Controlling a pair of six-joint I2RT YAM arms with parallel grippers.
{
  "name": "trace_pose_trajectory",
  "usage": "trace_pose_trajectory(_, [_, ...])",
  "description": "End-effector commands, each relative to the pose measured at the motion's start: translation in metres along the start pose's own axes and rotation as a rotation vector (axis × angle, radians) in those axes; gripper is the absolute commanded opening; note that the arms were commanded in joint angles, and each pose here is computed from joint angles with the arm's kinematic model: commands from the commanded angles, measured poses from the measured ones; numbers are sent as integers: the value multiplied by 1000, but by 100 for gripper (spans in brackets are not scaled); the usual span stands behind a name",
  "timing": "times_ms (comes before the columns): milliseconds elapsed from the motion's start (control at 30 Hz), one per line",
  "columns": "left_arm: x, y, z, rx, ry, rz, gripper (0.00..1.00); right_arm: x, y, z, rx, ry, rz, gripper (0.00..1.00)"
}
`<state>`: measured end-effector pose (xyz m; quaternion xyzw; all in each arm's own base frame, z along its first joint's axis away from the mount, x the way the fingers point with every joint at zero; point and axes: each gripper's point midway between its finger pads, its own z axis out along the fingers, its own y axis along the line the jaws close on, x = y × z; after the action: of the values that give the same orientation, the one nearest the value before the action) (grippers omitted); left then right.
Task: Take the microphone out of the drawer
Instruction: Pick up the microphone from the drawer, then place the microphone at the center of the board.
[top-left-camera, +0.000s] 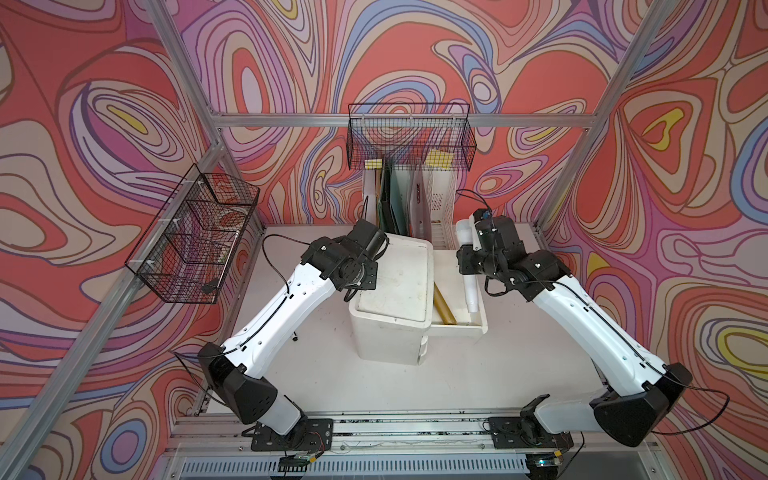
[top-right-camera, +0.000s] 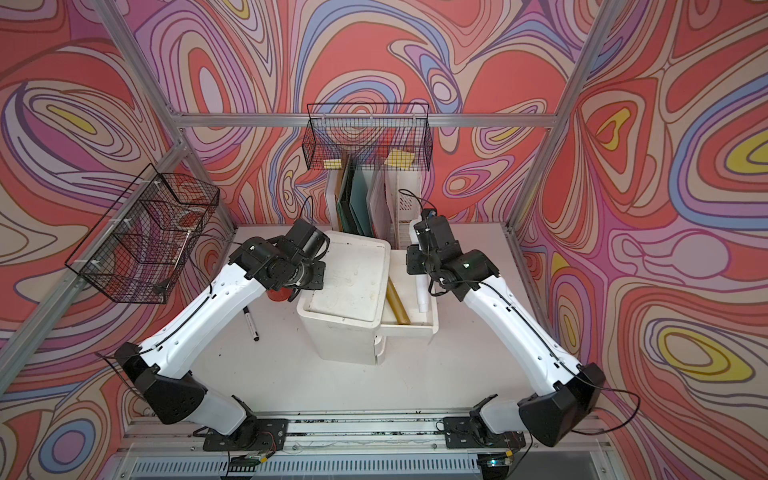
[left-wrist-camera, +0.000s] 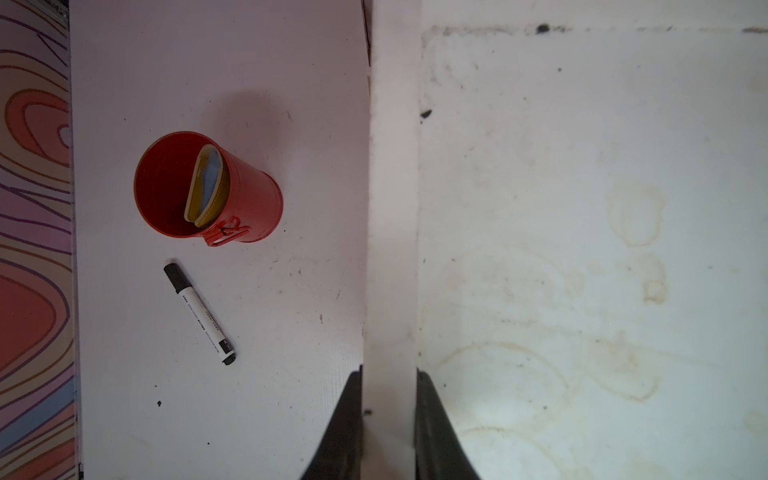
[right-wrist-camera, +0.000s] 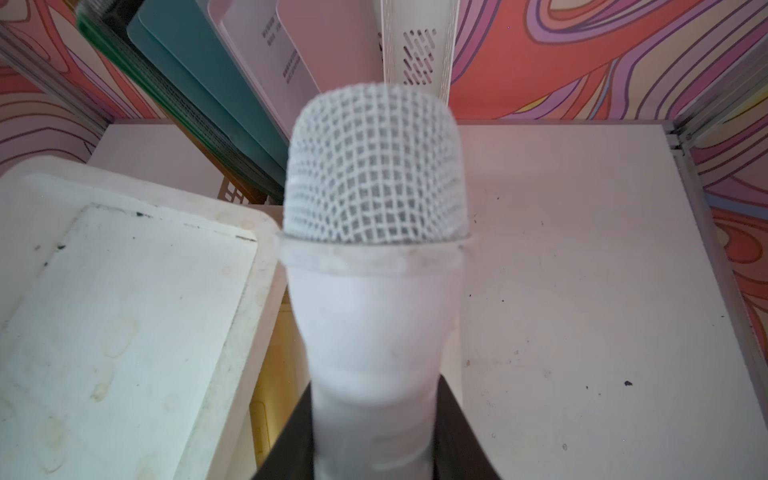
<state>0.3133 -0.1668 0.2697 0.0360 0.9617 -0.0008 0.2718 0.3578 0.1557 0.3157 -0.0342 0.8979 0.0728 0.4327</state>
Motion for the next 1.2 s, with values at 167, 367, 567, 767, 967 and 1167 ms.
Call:
trace_pose_trajectory(167, [17, 38, 6, -181, 54, 40, 0, -35, -38, -32, 183, -150, -45, 19])
trace_pose_trajectory(367, [17, 39, 4, -180, 50, 38, 0, -15, -69, -26, 248, -104, -19, 19])
trace_pose_trajectory(567, [18, 40, 5, -181, 53, 41, 0, 15, -99, -21, 287, -68, 66, 18])
trace_pose_trajectory(767, [18, 40, 5, -182, 52, 42, 0, 63, -116, 3, 279, 27, 149, 18])
trace_pose_trajectory(967, [19, 40, 5, -183, 53, 42, 0, 110, -127, 42, 241, 112, 250, 17])
trace_pose_trajectory(1167, [18, 40, 4, -184, 51, 42, 0, 130, -133, 71, 227, 158, 285, 16])
